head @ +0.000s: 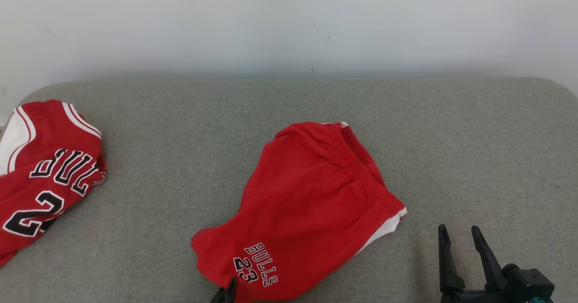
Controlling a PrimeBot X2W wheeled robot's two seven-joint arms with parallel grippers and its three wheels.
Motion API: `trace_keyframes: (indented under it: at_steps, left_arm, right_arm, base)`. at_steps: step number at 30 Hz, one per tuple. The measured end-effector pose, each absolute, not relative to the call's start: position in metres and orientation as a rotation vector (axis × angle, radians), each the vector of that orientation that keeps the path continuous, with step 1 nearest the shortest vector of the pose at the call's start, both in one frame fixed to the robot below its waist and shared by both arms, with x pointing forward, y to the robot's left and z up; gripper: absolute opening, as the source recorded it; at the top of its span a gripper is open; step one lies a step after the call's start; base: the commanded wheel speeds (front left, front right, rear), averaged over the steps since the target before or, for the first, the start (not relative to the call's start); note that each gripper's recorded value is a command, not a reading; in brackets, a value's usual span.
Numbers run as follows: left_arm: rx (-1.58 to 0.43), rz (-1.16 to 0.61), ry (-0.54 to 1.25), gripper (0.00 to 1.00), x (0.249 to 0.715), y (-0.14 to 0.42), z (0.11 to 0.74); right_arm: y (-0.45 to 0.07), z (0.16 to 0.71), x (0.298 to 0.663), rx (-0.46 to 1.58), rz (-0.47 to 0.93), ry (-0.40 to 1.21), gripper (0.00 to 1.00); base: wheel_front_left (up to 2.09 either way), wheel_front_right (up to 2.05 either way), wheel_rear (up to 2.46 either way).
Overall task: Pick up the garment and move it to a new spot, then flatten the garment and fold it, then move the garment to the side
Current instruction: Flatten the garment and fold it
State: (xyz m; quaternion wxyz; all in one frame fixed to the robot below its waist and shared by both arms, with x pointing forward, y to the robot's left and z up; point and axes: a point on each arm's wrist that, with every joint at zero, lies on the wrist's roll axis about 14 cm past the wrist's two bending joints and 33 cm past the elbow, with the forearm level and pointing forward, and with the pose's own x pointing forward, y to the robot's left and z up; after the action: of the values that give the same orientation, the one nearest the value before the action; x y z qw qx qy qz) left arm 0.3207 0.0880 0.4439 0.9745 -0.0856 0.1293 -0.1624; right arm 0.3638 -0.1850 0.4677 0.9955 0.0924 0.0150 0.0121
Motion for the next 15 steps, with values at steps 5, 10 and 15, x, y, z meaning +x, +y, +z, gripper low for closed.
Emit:
trace_keyframes:
  at_steps: [5,10,15]
  left_arm:
    - [-0.142,-0.380,0.197,0.00,0.351,0.079,0.459]
    - [-0.089,-0.408,0.166,0.00,0.381,0.077,0.464]
    - [-0.066,-0.396,0.166,0.00,0.405,0.085,0.459]
  right_arm:
    - [-0.191,0.467,0.359,0.177,0.006,0.033,1.00]
    - [-0.200,0.466,0.353,0.168,-0.022,0.035,1.00]
    - [-0.214,0.468,0.347,0.163,-0.065,0.026,1.00]
  base:
    - [0.00,0.00,0.00]
    - [0.00,0.00,0.00]
    - [0.00,0.00,0.00]
